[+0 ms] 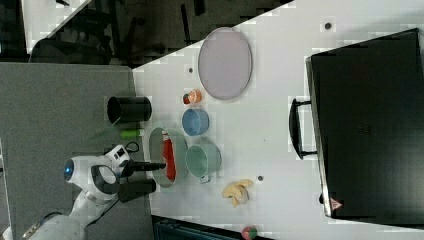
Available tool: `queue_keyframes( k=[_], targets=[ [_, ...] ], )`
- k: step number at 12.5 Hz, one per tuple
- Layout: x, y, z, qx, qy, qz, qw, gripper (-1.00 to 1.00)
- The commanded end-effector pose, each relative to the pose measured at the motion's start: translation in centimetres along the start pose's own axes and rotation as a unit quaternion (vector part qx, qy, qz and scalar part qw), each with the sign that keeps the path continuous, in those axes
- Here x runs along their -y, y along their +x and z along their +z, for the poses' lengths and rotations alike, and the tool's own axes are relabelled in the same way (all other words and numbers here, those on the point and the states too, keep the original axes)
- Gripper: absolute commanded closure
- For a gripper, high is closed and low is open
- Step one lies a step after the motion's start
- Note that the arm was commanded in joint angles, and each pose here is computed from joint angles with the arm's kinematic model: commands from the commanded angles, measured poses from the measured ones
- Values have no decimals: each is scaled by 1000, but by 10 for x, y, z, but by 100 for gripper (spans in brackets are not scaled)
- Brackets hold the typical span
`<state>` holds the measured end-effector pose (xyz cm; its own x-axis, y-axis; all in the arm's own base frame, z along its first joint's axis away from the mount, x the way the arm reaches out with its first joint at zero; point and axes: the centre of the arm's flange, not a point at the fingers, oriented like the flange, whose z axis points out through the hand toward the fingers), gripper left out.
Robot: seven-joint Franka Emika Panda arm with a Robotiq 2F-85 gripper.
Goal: Pick Ketchup from the table and place it in strainer.
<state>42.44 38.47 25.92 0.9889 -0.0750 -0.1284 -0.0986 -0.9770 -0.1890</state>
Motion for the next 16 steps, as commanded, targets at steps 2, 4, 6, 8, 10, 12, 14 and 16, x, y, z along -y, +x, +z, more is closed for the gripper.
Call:
queue_keyframes(
  k=[2,4,6,8,10,12,14,16],
  targets=[
    [-15,45,-109,-108,41,76,990,-100],
    [-48,68,-157,-149,32,112,982,-100],
    [-96,90,-207,-165,-1,164,972,-100],
    [-151,104,-254,-158,-39,223,961,-100],
    [-198,108,-305,-147,-66,262,951,-100],
    [-238,106,-351,-132,-80,306,939,-100],
    [-268,101,-385,-113,-81,341,930,-100],
    [-285,94,-407,-90,-76,363,924,-100]
  ],
)
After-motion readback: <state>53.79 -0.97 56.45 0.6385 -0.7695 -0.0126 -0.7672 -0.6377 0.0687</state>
